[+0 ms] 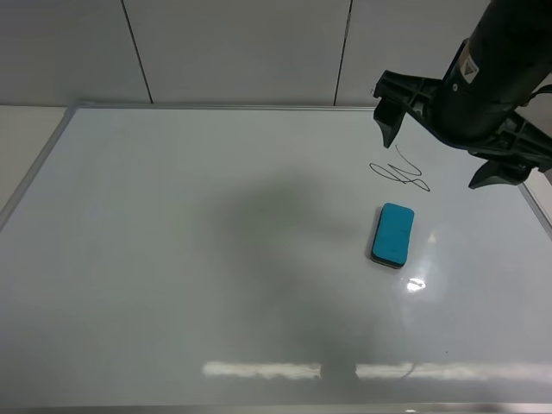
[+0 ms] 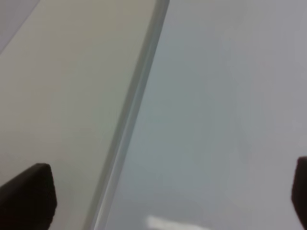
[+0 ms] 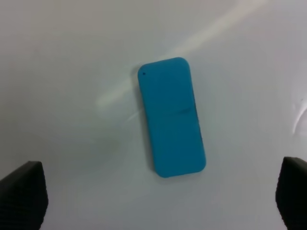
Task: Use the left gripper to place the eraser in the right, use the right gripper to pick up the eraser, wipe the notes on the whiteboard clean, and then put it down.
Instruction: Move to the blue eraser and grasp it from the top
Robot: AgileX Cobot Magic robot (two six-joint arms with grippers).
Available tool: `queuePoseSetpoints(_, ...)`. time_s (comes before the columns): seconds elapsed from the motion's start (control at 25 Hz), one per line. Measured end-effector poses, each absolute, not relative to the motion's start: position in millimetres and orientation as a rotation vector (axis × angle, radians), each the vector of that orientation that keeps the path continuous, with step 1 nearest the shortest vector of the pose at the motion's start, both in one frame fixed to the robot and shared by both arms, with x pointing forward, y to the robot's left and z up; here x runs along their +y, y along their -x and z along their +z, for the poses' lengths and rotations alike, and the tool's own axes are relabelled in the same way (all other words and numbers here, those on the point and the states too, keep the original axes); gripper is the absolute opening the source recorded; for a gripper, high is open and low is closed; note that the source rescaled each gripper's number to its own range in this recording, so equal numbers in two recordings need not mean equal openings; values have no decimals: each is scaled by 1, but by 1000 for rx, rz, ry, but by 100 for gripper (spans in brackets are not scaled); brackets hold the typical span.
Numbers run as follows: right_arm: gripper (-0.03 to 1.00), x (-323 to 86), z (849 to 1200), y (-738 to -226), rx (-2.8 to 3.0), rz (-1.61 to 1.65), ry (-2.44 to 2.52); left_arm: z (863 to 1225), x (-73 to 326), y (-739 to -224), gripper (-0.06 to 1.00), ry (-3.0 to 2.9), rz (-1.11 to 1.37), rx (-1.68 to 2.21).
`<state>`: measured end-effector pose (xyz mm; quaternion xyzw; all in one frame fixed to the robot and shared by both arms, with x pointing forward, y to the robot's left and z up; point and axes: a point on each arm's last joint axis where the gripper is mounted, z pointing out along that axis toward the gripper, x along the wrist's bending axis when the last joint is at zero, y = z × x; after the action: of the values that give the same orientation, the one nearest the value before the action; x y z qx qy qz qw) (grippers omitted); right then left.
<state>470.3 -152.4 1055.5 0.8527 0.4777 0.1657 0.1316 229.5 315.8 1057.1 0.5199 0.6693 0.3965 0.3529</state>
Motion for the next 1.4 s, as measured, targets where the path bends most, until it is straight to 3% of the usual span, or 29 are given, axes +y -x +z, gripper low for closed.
queuePoseSetpoints(0.32,89,-168,1051,-478,1318,408,-2455,1057,316,-230,100,-1345,1025,1731)
queuePoseSetpoints(0.96,89,-163,967,-510,1557,311,-2504,1057,316,-230,100,-1345,1025,1731)
queuePoseSetpoints(1.4,89,-161,940,-522,1596,285,-2512,1057,316,-230,100,-1345,1025,1731)
